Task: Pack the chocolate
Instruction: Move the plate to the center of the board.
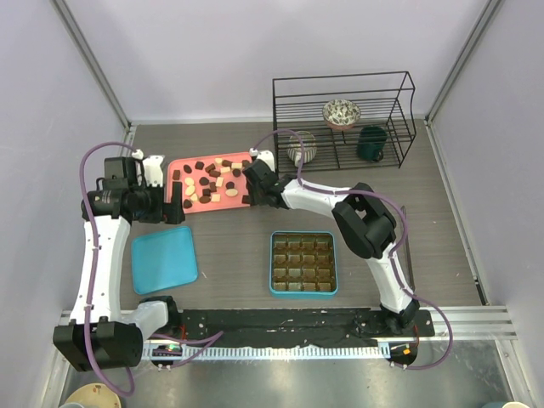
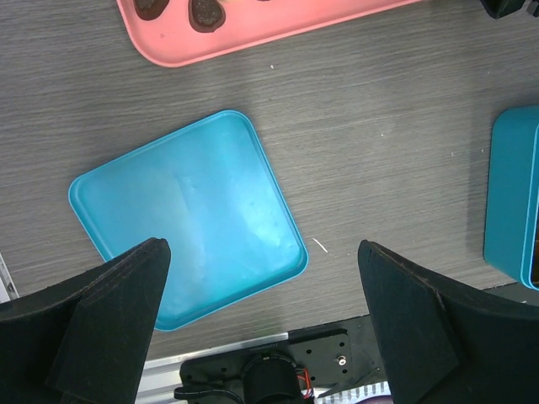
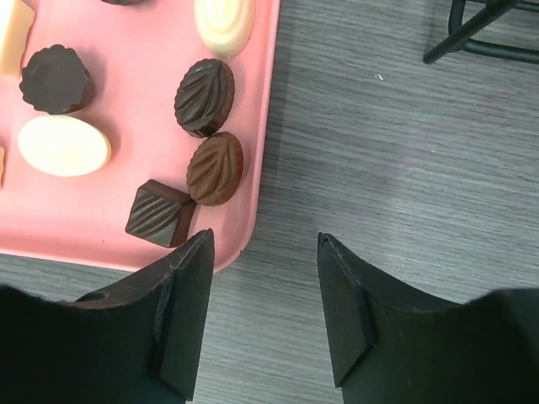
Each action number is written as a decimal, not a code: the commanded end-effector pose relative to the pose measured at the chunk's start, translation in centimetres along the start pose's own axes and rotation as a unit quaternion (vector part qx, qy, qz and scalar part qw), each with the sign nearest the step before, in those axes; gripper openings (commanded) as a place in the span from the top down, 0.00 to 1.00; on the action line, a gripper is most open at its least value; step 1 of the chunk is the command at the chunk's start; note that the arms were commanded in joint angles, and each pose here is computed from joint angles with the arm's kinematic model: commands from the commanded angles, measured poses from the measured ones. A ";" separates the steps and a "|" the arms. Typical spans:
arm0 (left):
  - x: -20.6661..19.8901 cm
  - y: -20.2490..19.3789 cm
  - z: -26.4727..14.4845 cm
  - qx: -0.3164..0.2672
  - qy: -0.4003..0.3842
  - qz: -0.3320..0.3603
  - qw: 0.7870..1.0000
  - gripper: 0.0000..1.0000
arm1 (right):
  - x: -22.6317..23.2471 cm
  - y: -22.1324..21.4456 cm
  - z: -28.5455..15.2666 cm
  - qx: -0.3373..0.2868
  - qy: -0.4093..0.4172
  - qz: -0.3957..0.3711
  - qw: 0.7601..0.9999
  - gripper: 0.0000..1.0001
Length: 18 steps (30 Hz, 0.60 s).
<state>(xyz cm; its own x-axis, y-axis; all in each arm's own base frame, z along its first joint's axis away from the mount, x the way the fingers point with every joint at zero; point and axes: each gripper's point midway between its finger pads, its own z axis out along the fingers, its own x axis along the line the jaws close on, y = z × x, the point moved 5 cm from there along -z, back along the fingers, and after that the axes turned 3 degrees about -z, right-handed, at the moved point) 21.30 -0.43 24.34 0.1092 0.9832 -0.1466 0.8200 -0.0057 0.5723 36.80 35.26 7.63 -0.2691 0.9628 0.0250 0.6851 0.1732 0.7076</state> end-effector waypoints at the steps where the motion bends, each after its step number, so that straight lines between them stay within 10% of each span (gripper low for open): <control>1: 0.0 0.3 -0.2 -0.017 0.002 0.014 1.000 0.00 | 0.2 2.4 -0.2 -0.039 -0.002 0.021 0.999 0.44; 18: 0.2 0.1 -0.6 -0.019 0.013 0.022 0.999 0.00 | 0.2 2.8 2.1 -0.032 -0.015 0.012 0.999 0.46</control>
<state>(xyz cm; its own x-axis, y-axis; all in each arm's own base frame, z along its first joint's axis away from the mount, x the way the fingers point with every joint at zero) 21.11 -0.26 24.33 0.1219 0.9845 -0.1265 0.8148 -0.0265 0.5791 38.80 35.76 6.68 -0.2429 0.9697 0.0274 0.6817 0.1506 0.7160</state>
